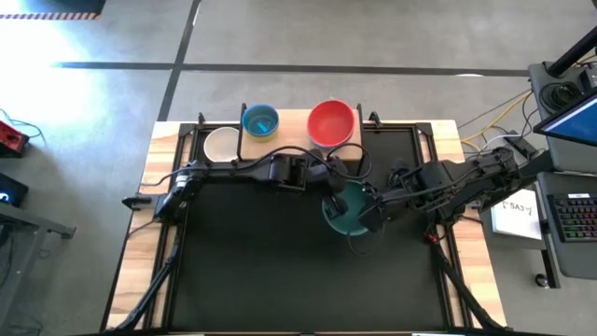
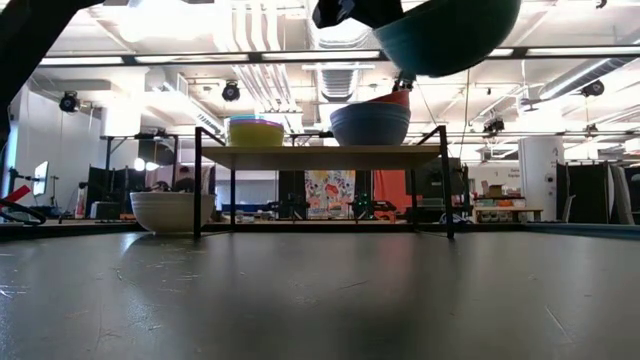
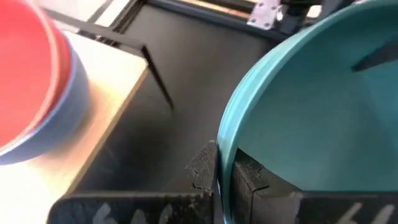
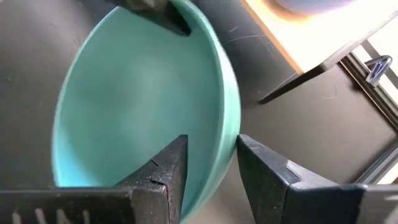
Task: Place and stack bowls onto a shelf
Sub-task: Stack the large green bowl on top of the large orange bowl on the shelf
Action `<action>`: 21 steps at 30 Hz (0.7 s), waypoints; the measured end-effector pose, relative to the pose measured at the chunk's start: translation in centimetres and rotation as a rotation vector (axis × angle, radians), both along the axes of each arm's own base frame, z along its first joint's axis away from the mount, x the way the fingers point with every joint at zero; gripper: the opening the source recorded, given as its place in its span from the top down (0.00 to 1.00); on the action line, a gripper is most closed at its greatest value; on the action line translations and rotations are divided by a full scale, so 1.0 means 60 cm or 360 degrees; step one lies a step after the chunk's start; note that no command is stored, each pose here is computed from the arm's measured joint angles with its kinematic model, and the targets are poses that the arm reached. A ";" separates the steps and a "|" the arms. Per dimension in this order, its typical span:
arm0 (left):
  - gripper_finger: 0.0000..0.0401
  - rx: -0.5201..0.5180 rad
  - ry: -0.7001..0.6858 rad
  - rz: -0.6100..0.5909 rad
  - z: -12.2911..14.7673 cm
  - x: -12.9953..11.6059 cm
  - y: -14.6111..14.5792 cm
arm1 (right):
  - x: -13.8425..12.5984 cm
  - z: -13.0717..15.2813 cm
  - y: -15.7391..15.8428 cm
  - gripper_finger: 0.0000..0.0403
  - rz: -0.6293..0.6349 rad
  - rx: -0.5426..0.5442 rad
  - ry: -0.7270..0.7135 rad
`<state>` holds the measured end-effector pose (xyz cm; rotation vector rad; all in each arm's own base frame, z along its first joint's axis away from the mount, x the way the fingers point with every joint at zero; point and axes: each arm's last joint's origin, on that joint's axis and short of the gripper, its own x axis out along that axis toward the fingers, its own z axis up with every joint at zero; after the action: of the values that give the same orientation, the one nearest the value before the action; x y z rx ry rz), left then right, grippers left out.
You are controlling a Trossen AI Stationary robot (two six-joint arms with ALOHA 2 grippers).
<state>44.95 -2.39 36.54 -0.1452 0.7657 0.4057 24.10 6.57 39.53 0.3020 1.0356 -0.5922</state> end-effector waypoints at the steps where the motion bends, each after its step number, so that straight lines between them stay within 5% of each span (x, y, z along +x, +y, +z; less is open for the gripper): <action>1: 1.00 -0.0016 -0.0013 -0.0012 0.001 0.001 -0.001 | 0.000 0.000 0.000 0.69 0.0002 -0.0002 0.0003; 11: 1.00 -0.0062 -0.0045 -0.0036 0.002 0.003 -0.004 | -0.005 -0.003 -0.003 0.95 0.0003 -0.0031 0.0082; 21: 0.88 -0.0068 -0.0057 -0.0094 0.004 0.005 -0.009 | -0.005 -0.003 -0.002 0.98 0.0049 -0.0040 0.0096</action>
<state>45.22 -2.92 36.80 -0.1687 0.7421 0.3299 23.80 6.42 39.32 0.2468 1.0883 -0.5890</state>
